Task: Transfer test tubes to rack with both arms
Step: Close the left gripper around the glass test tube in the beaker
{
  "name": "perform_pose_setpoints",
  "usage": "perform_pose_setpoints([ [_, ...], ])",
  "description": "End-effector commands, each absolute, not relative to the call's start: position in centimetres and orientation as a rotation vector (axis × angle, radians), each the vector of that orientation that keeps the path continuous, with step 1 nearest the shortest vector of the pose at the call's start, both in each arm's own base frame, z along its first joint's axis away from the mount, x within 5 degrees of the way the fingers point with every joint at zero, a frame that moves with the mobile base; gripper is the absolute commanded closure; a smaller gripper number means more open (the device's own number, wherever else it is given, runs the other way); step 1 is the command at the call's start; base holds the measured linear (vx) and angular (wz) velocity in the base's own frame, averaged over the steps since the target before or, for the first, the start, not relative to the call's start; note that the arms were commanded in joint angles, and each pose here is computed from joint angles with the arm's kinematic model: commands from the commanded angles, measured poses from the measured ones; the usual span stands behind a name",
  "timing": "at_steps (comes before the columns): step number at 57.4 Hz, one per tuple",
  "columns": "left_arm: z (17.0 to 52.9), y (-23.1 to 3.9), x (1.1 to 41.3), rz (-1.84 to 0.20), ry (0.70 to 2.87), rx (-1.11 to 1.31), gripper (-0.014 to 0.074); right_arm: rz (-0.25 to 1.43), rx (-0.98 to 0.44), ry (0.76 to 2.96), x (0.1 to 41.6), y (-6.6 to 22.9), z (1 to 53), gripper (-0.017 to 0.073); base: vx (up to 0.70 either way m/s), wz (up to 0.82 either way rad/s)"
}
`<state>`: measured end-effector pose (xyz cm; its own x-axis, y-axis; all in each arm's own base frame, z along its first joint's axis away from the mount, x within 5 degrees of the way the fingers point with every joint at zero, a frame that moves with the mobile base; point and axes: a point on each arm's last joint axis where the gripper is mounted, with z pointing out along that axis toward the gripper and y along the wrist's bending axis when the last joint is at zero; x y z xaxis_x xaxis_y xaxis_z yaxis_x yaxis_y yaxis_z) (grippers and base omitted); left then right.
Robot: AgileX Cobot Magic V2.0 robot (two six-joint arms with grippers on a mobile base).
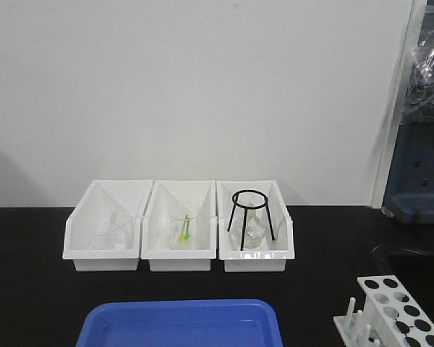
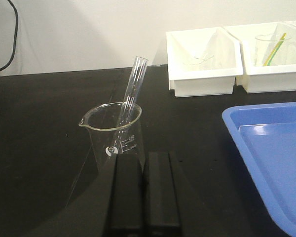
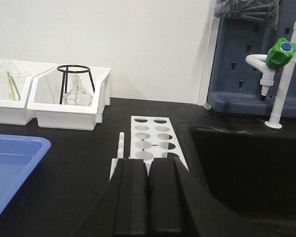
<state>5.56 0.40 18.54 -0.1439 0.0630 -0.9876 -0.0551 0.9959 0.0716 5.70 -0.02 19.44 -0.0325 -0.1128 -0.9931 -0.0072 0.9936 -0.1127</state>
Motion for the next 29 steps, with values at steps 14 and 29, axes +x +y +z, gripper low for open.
perform_pose_setpoints([
  [14,20.19,0.34,5.44,0.098,1.595,0.009,0.0598,-0.087,-0.093,1.522,5.65,0.03,19.78,0.0568,0.01,0.02],
  [29,20.19,0.34,5.44,0.098,1.595,0.009,0.0598,-0.087,-0.093,1.522,5.65,0.03,19.78,0.0568,0.00,0.01],
])
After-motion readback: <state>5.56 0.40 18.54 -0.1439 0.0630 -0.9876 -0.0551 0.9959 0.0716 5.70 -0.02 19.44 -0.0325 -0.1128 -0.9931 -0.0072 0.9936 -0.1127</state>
